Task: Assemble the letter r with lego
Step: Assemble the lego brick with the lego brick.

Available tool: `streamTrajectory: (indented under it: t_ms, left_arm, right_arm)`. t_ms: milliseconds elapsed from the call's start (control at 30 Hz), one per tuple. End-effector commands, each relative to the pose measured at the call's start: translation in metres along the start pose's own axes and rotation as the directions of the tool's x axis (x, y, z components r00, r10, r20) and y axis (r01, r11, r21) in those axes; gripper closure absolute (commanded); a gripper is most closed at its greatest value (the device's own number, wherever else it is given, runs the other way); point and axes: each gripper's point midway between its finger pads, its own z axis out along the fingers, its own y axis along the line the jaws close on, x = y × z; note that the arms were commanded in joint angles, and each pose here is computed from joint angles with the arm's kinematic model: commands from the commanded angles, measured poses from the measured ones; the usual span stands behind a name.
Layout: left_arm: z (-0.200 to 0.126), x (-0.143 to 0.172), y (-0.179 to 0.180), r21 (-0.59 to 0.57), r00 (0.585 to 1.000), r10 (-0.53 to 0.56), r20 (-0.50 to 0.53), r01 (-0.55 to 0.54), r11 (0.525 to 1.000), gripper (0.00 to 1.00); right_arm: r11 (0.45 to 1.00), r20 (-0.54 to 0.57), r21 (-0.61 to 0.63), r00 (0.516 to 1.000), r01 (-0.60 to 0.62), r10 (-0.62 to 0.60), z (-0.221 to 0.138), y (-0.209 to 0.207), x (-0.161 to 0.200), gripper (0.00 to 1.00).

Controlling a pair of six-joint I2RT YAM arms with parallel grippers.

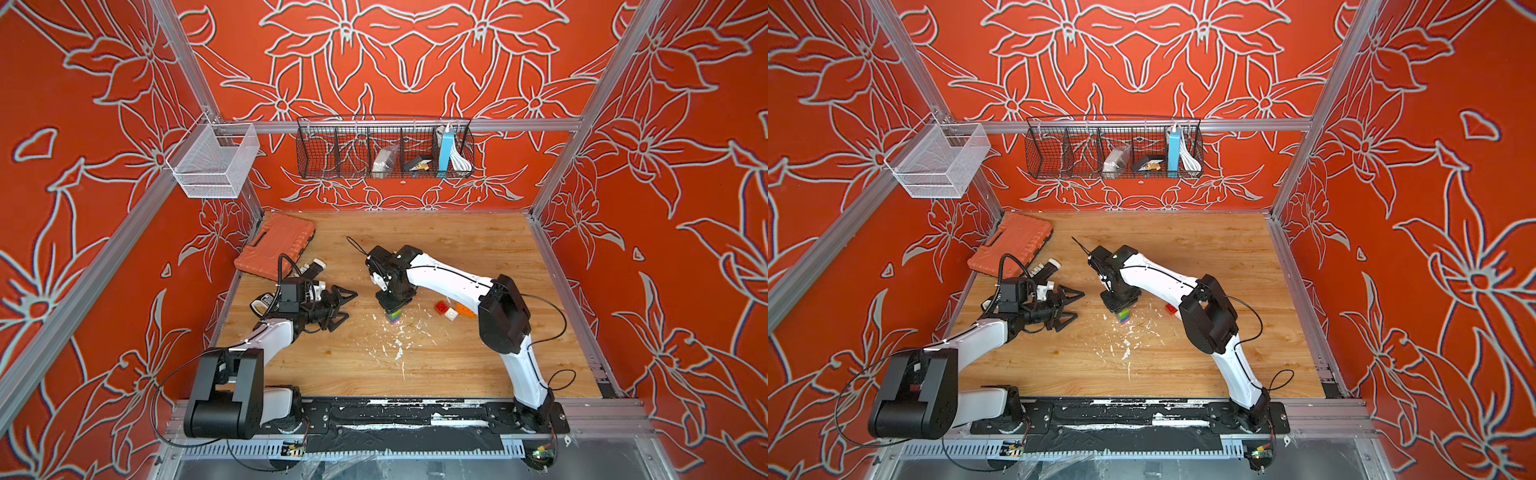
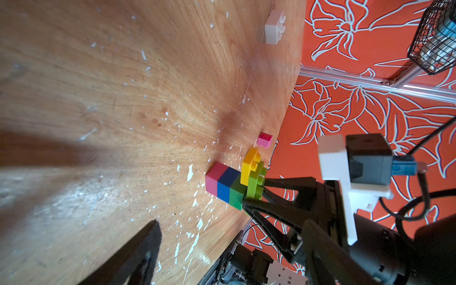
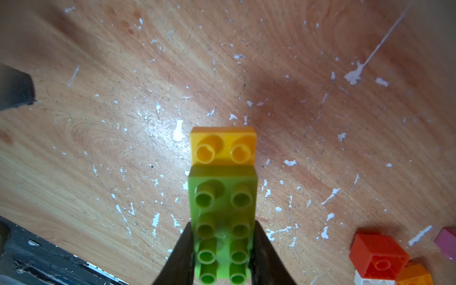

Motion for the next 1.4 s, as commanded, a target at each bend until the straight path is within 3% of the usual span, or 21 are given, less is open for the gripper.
streamTrajectory:
  t_ms: [0, 333, 767, 1367]
  left_arm:
    - [-0.004, -0.001, -0.011, 0.022, 0.999, 0.036, 0.001, -0.036, 0.999, 0.10]
    - [-0.009, 0.001, -0.019, 0.021, 0.998, 0.060, -0.001, -0.060, 0.998, 0.10]
    - [-0.014, 0.005, -0.023, 0.018, 0.997, 0.074, 0.005, -0.074, 0.997, 0.10]
    - [-0.013, 0.005, -0.029, 0.015, 0.996, 0.088, -0.001, -0.088, 0.996, 0.10]
  right_arm:
    - [0.999, -0.046, 0.032, 0.999, -0.010, 0.012, 0.015, -0.004, 0.008, 1.00]
    - [0.988, -0.052, 0.107, 0.991, -0.114, 0.120, 0.026, -0.016, 0.012, 1.00]
    - [0.979, -0.046, 0.203, 0.999, -0.006, 0.016, 0.044, -0.011, 0.024, 1.00]
    - [0.988, -0.123, 0.048, 0.981, -0.146, 0.151, 0.071, 0.000, 0.054, 1.00]
